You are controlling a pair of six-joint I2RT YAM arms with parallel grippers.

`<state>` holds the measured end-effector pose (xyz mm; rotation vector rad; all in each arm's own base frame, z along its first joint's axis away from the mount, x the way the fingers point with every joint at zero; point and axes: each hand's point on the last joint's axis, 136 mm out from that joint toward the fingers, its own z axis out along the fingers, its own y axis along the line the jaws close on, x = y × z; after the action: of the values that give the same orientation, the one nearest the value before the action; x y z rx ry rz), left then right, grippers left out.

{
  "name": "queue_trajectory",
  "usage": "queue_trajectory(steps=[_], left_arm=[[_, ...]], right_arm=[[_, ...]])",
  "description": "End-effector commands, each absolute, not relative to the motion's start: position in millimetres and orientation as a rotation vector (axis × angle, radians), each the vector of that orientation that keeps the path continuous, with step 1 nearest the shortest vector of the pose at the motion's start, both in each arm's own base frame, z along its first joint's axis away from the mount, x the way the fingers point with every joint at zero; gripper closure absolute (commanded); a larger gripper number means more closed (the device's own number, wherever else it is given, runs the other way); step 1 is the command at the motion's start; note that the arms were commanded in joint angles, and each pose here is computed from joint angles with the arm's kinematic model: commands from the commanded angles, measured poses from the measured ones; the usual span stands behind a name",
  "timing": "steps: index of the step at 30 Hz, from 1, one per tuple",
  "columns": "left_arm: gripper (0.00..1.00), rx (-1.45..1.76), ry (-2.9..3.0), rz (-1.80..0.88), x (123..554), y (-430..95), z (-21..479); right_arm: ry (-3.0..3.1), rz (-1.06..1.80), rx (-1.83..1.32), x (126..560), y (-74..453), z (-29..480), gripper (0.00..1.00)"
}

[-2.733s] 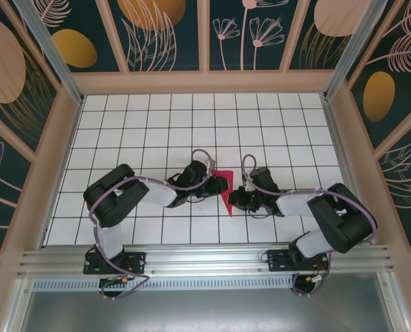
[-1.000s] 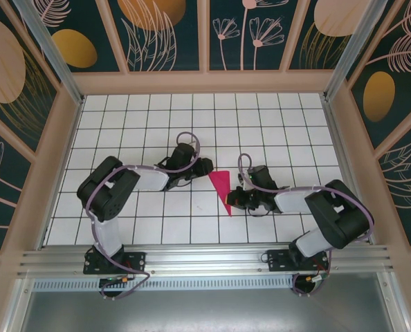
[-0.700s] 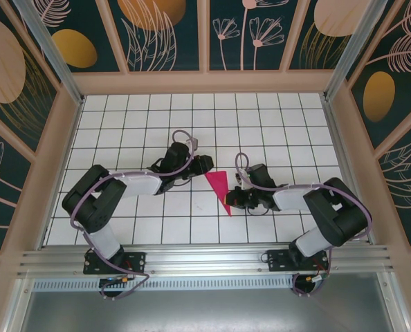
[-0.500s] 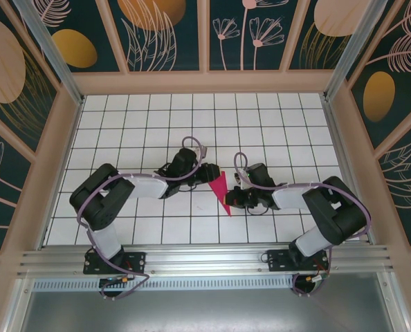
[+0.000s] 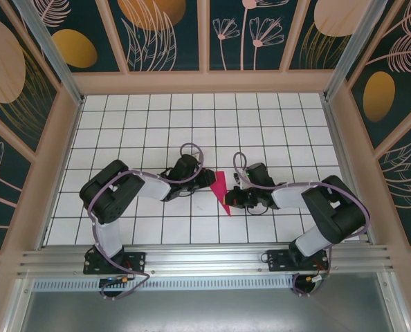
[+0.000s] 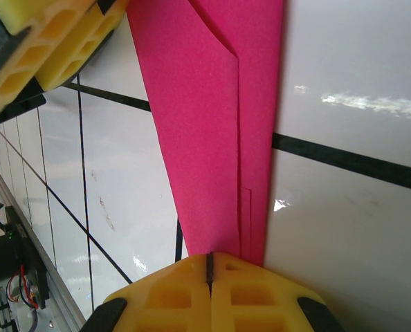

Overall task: Fold a paper plane with a square sheet of paper (pick it up from the middle)
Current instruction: Fold the wing for the fifth time at the center of the table.

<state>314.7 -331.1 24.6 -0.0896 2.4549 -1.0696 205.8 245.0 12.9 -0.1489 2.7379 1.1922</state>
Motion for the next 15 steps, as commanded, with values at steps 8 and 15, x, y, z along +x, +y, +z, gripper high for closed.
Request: queue_trajectory(steps=[8, 15], left_arm=[[0.75, -0.178, 2.491, -0.815, 351, -284, -2], [0.73, -0.180, 2.465, -0.836, 356, -280, 12]], right_arm=[[3.007, 0.979, -0.073, 164, 211, -37, 1.00], [3.005, 0.981, -0.070, 164, 211, -36, 1.00]])
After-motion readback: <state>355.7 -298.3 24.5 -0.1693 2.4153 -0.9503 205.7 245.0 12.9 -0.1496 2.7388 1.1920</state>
